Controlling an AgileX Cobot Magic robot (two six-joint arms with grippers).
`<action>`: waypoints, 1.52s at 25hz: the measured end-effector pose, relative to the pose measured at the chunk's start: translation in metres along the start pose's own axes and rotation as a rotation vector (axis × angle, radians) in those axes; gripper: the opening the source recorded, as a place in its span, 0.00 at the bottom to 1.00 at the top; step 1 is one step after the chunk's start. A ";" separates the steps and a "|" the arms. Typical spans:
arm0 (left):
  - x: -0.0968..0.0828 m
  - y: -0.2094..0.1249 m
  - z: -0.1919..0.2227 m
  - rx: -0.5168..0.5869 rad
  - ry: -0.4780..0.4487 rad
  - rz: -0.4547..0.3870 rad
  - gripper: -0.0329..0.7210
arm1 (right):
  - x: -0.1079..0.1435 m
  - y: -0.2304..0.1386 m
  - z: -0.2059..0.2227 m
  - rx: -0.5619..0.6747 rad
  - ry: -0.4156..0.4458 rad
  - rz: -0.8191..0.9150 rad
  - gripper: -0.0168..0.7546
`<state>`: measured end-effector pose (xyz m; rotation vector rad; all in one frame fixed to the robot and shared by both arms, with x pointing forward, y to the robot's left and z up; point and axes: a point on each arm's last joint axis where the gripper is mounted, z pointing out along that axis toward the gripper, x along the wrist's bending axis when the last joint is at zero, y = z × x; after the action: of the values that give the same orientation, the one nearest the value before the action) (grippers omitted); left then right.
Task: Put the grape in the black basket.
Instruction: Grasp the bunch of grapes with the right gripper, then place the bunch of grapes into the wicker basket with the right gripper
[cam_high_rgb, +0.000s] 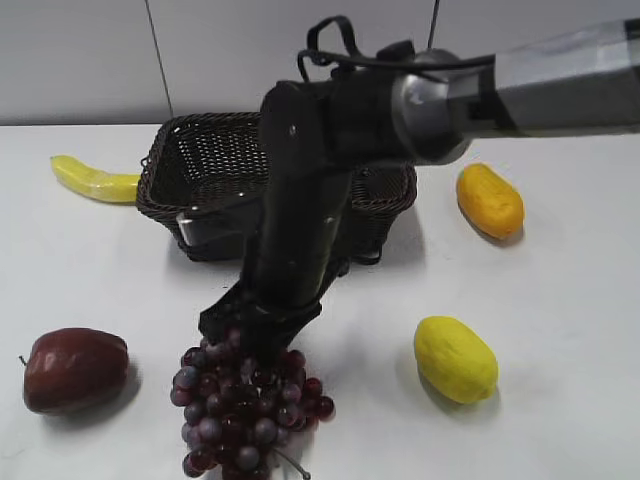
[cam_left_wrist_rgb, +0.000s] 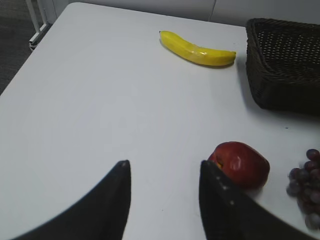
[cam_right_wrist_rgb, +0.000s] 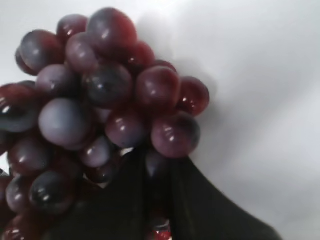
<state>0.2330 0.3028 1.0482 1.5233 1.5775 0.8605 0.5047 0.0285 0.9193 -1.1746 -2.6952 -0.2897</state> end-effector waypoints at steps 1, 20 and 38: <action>0.000 0.000 0.000 0.000 0.000 0.000 0.60 | 0.002 0.000 -0.008 -0.014 0.001 -0.005 0.10; 0.000 0.000 0.000 0.000 0.000 0.000 0.60 | 0.037 -0.039 -0.208 -0.528 -0.073 -0.168 0.09; 0.000 0.000 0.000 0.000 0.000 0.000 0.58 | -0.011 0.044 -0.268 -0.805 -0.264 -0.061 0.09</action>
<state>0.2330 0.3028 1.0482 1.5233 1.5775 0.8605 0.5689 -0.0172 1.1791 -1.3726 -2.9159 -1.4194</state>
